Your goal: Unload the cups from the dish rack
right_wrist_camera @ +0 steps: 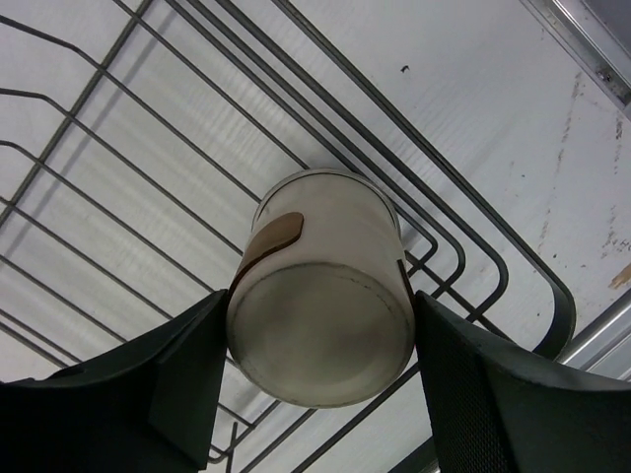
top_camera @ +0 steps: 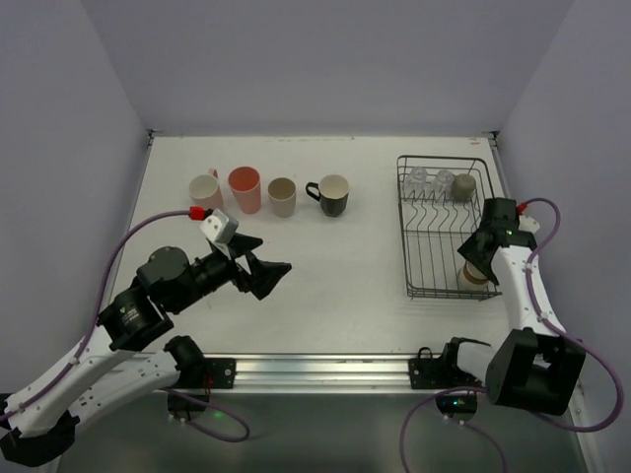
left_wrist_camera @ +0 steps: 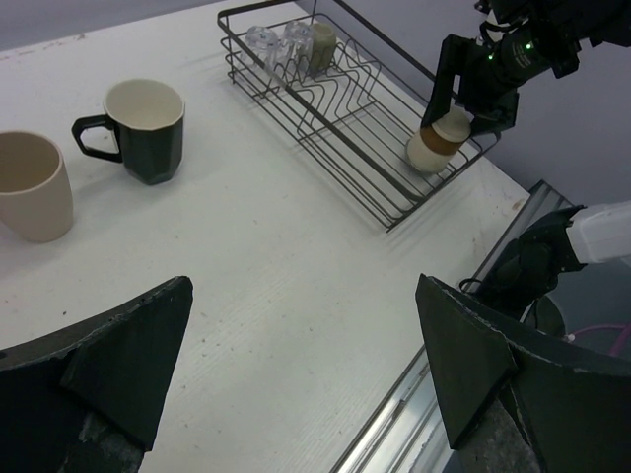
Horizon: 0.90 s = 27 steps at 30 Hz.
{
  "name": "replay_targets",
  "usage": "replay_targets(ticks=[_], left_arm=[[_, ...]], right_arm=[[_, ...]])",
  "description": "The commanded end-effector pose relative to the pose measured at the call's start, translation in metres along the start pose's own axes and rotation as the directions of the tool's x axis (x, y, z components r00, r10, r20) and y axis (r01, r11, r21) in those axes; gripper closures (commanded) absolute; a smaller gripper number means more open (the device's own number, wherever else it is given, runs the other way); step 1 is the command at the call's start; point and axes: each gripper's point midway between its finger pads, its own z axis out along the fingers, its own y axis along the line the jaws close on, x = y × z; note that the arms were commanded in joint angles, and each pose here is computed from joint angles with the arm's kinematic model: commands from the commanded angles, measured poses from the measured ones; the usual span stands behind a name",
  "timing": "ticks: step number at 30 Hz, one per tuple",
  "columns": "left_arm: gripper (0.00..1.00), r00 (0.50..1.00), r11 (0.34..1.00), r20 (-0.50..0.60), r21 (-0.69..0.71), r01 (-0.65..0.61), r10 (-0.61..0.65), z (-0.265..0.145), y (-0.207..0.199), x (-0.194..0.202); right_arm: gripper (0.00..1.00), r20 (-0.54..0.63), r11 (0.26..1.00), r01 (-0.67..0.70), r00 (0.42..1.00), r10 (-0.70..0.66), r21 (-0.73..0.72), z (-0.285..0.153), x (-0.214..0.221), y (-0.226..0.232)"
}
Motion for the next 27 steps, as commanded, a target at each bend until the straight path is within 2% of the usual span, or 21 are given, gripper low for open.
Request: replay_targets(ticks=[1, 7, 11, 14, 15, 17, 18, 19, 20, 22, 25, 26, 27], left_arm=[[0.00, 1.000, 0.999, -0.013, -0.032, -0.016, 0.016, 0.006, 0.008, 0.003], [0.00, 0.998, 1.000, -0.054, -0.028, 0.014, -0.015, 0.019, 0.010, 0.011], [0.00, 0.993, 0.996, -0.092, 0.043, 0.083, -0.079, 0.036, -0.003, 0.023], [0.02, 0.984, 0.983, -0.124, 0.118, 0.143, -0.128, 0.053, -0.017, 0.031], [0.03, 0.985, 0.976, -0.101, 0.157, 0.151, -0.136, 0.058, -0.024, 0.025], [0.07, 0.975, 0.956, -0.141, 0.215, 0.201, -0.174, 0.069, -0.035, 0.034], [0.08, 0.979, 0.944, -0.092, 0.264, 0.198, -0.179, 0.075, -0.042, 0.020], [0.11, 0.978, 0.935, -0.093, 0.289, 0.207, -0.188, 0.079, -0.047, 0.019], [0.12, 0.969, 0.919, -0.120, 0.309, 0.243, -0.216, 0.085, -0.051, 0.024], [0.15, 0.968, 0.901, -0.085, 0.353, 0.252, -0.238, 0.092, -0.058, 0.013], [0.17, 0.960, 0.884, -0.082, 0.375, 0.279, -0.268, 0.106, -0.063, 0.007], [0.18, 0.956, 0.880, -0.105, 0.372, 0.294, -0.275, 0.112, -0.063, 0.013], [0.18, 0.956, 0.878, -0.097, 0.378, 0.294, -0.278, 0.116, -0.064, 0.007]], right_arm=[[0.56, 0.086, 0.997, -0.029, 0.996, 0.036, -0.074, -0.016, -0.020, 0.008], [0.62, 0.148, 0.962, -0.037, 0.986, 0.080, -0.271, -0.046, -0.035, 0.034], [0.64, 0.193, 0.889, -0.010, 0.975, 0.110, -0.458, -0.077, -0.044, 0.060], [0.66, 0.203, 0.742, 0.047, 0.972, 0.122, -0.669, -0.122, -0.041, 0.091], [0.66, 0.199, 0.694, 0.063, 0.973, 0.118, -0.717, -0.133, -0.037, 0.098], [0.66, 0.189, 0.506, 0.109, 0.976, 0.108, -0.856, -0.176, -0.026, 0.121], [0.66, 0.171, 0.443, 0.115, 0.981, 0.089, -0.889, -0.184, -0.016, 0.128], [0.65, 0.146, 0.339, 0.121, 0.988, 0.050, -0.933, -0.206, -0.001, 0.135], [0.65, 0.166, 0.267, 0.147, 0.985, 0.052, -0.953, -0.221, 0.001, 0.141], [0.64, 0.179, 0.115, 0.178, 0.984, 0.002, -0.977, -0.252, 0.022, 0.148], [0.64, 0.136, -0.042, 0.133, 0.987, -0.082, -0.990, -0.273, 0.050, 0.152], [0.64, 0.162, -0.134, 0.149, 0.982, -0.093, -0.980, -0.289, 0.054, 0.151], [0.64, 0.139, -0.165, 0.118, 0.983, -0.123, -0.979, -0.289, 0.064, 0.151]])
